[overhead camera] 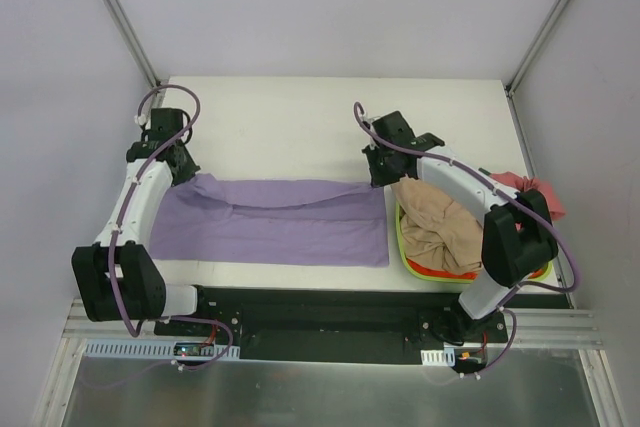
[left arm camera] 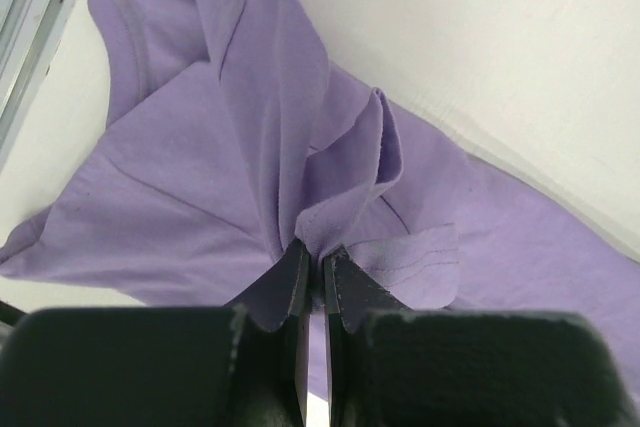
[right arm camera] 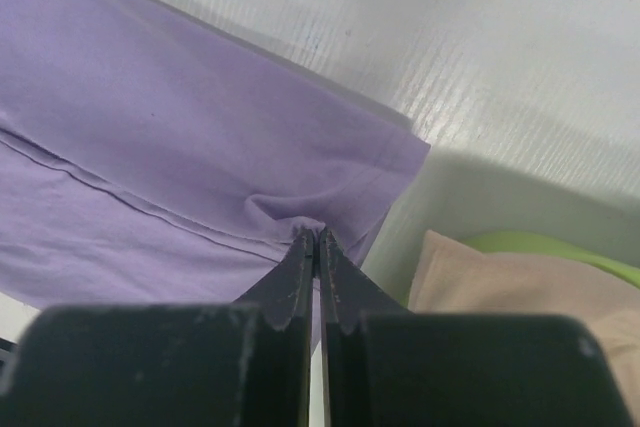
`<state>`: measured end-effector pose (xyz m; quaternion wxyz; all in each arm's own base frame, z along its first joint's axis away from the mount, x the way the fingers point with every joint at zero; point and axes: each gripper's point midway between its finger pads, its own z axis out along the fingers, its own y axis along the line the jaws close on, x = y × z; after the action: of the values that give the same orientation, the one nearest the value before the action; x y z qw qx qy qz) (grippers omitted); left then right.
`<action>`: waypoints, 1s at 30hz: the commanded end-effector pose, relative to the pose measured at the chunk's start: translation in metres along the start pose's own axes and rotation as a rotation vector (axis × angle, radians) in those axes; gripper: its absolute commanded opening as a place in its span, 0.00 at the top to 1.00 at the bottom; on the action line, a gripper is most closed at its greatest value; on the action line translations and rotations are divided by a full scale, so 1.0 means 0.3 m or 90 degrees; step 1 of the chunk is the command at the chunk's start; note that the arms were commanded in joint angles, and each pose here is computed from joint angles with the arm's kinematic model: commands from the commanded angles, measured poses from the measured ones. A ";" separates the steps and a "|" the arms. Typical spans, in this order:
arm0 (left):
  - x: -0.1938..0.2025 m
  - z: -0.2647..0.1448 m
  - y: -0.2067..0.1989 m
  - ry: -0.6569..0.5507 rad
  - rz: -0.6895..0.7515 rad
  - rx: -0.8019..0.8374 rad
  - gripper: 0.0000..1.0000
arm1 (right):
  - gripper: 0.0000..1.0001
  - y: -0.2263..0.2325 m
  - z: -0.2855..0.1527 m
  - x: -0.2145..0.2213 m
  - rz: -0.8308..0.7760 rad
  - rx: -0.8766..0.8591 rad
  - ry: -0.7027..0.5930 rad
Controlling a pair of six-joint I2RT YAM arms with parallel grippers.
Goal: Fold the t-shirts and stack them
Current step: Fold the other side of the tshirt into a rectangle
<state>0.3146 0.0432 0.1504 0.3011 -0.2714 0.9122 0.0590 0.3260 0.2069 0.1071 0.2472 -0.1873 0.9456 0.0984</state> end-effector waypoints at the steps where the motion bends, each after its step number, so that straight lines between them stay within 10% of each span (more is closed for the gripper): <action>1: 0.083 0.029 0.058 0.023 -0.023 -0.051 1.00 | 1.00 0.010 -0.035 0.039 -0.015 -0.014 0.006; 8: 0.185 0.076 0.094 0.070 -0.037 -0.084 0.96 | 0.91 0.011 0.003 0.088 -0.011 -0.019 0.037; 11: 0.183 0.065 0.086 0.066 -0.043 -0.073 0.76 | 0.68 0.021 -0.005 0.082 -0.014 -0.022 0.032; 18: 0.127 -0.013 0.062 0.020 -0.070 -0.030 0.35 | 0.46 0.027 -0.052 0.041 -0.028 -0.017 0.003; 21: 0.100 -0.057 0.033 0.003 -0.083 0.010 0.01 | 0.31 0.058 -0.081 0.013 -0.031 -0.041 -0.017; 23: 0.084 -0.079 0.000 0.001 -0.090 0.045 0.01 | 0.04 0.097 -0.100 -0.010 -0.031 -0.068 -0.031; 30: 0.037 -0.065 -0.215 0.058 -0.083 0.219 0.01 | 0.04 0.262 -0.065 -0.040 -0.047 -0.173 -0.038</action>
<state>0.3015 0.0100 0.1567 0.3095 -0.3081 0.8987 -0.0399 0.2969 0.2391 0.1176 0.2390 -0.2357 0.9288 0.1568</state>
